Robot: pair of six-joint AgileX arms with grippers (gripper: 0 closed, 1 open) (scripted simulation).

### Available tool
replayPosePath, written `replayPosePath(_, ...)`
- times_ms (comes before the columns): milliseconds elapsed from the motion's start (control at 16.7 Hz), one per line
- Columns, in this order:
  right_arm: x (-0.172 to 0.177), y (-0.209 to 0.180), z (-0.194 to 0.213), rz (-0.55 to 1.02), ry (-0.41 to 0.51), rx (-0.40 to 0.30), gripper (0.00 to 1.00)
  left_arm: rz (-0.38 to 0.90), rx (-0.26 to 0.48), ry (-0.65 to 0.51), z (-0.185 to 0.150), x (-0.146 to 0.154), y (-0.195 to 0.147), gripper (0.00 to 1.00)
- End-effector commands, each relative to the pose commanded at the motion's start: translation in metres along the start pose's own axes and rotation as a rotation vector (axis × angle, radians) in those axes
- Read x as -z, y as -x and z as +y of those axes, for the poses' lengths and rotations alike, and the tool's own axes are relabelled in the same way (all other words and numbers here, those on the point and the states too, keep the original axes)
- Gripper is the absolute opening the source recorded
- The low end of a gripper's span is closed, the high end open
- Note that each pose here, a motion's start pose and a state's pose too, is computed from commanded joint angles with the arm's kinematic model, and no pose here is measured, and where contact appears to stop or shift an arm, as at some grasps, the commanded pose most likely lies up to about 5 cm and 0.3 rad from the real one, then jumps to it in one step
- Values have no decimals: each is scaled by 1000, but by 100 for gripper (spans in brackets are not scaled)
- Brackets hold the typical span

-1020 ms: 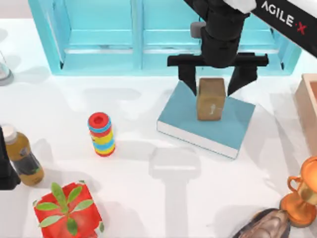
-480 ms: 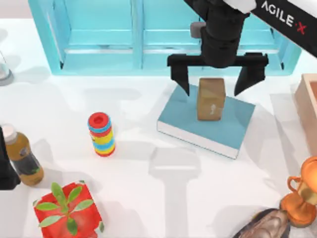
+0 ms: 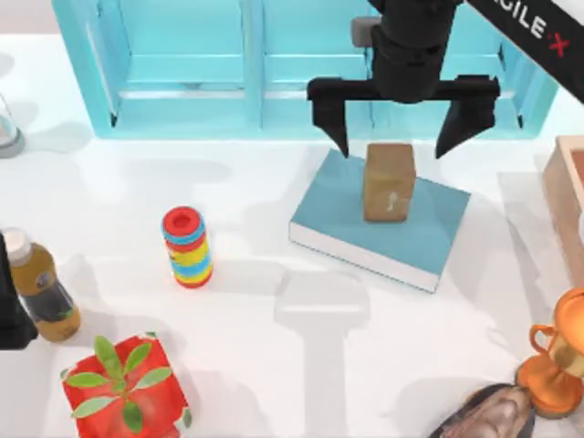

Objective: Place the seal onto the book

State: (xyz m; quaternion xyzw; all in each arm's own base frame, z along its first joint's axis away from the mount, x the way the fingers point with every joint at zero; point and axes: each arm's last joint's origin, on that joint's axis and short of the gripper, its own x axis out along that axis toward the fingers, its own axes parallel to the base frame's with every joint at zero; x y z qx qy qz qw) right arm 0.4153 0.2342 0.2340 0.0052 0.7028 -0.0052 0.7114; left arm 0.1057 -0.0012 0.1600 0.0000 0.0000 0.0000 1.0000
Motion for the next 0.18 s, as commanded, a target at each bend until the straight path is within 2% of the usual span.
replayPosePath(180, 0, 5, -1, 5, -2, 2, 100, 0, 0, 0, 0, 0, 0, 100)
